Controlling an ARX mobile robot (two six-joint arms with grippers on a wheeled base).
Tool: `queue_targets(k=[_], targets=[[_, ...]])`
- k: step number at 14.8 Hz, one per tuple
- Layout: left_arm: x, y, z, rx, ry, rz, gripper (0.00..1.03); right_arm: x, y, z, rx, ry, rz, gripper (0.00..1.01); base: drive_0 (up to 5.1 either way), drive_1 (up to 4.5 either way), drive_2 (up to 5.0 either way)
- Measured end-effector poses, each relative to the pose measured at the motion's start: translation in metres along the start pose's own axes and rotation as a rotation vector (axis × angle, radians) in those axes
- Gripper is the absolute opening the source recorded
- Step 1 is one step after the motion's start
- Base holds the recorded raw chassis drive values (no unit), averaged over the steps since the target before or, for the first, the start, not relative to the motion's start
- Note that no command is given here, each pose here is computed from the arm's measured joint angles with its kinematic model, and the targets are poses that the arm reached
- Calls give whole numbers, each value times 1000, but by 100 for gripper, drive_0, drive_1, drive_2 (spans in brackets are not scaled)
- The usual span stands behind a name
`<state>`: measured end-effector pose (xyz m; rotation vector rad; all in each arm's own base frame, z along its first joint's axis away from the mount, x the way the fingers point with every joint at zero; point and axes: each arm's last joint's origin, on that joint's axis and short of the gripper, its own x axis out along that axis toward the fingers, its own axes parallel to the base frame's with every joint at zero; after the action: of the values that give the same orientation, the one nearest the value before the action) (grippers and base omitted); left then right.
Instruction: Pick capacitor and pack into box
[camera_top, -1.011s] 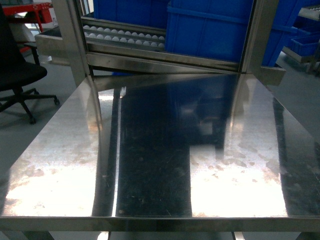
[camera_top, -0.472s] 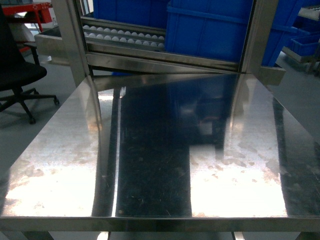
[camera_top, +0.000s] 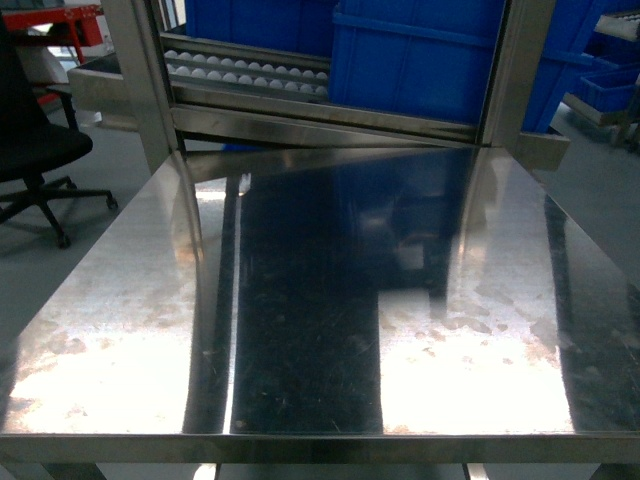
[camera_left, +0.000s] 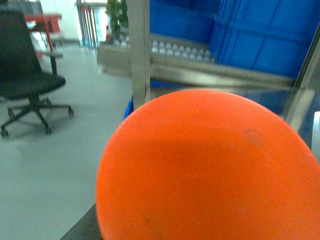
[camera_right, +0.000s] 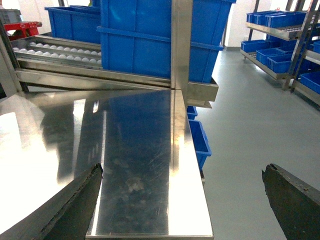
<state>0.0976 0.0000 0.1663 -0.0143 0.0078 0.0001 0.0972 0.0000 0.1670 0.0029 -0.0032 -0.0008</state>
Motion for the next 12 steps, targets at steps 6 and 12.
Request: queue_targets(k=[6, 12], targets=[[0, 0, 0, 1, -3, 1, 44, 0, 0, 0, 0, 0, 0, 98, 0, 0, 0], [0, 0, 0, 1, -4, 0, 44, 0, 0, 0, 0, 0, 0, 98, 0, 0, 0]])
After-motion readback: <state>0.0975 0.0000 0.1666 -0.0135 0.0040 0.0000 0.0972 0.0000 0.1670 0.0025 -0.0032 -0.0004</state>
